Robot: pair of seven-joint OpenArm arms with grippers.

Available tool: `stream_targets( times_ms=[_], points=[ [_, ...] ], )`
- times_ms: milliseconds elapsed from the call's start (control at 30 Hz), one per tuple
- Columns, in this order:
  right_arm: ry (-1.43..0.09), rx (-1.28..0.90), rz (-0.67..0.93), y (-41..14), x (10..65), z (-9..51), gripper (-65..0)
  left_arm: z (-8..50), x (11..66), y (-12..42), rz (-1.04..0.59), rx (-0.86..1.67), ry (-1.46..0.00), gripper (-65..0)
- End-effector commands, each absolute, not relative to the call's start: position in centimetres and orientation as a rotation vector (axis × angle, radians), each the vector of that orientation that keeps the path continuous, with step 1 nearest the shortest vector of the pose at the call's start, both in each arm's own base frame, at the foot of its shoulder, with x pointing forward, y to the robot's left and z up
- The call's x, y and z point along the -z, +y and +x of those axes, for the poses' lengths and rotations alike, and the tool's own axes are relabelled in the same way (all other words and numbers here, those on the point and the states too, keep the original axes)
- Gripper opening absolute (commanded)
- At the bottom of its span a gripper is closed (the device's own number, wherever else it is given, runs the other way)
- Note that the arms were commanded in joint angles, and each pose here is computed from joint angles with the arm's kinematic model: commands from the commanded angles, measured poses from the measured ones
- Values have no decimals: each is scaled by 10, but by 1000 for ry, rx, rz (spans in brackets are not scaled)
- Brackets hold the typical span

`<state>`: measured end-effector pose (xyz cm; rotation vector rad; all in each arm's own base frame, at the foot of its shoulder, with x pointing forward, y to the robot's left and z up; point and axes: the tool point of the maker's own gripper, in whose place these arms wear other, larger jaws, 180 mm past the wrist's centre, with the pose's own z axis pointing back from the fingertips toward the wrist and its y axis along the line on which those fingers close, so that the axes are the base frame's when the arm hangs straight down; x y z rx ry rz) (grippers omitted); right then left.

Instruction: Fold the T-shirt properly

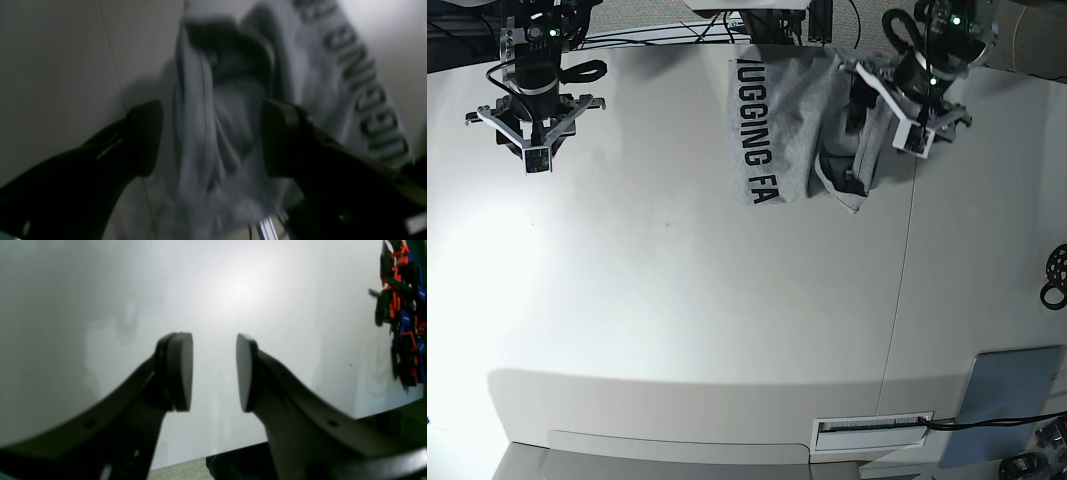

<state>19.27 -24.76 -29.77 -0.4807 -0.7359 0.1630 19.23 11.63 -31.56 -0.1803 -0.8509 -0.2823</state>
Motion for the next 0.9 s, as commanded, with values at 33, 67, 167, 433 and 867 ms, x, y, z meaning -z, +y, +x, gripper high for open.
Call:
stream_targets(
  times_ms=[33, 67, 167, 433, 867],
  points=[
    [-764, -163, -500, -250, 289, 195, -431, 205, 304, 114, -204, 274, -905, -211],
    [-757, -161, -500, -250, 290, 194, -431, 210, 305, 115, -208, 269, -909, -211],
    [-732, -154, -501, -252, 293, 191, -431, 221, 313, 120, -209, 250, -902, -211],
    [-725, -152, -501, -252, 293, 190, -431, 244, 339, 125, -265, 227, -853, -211],
    [-726, -152, -502, -252, 293, 190, -431, 273, 334, 128, -289, 194, -887, -282]
  ],
)
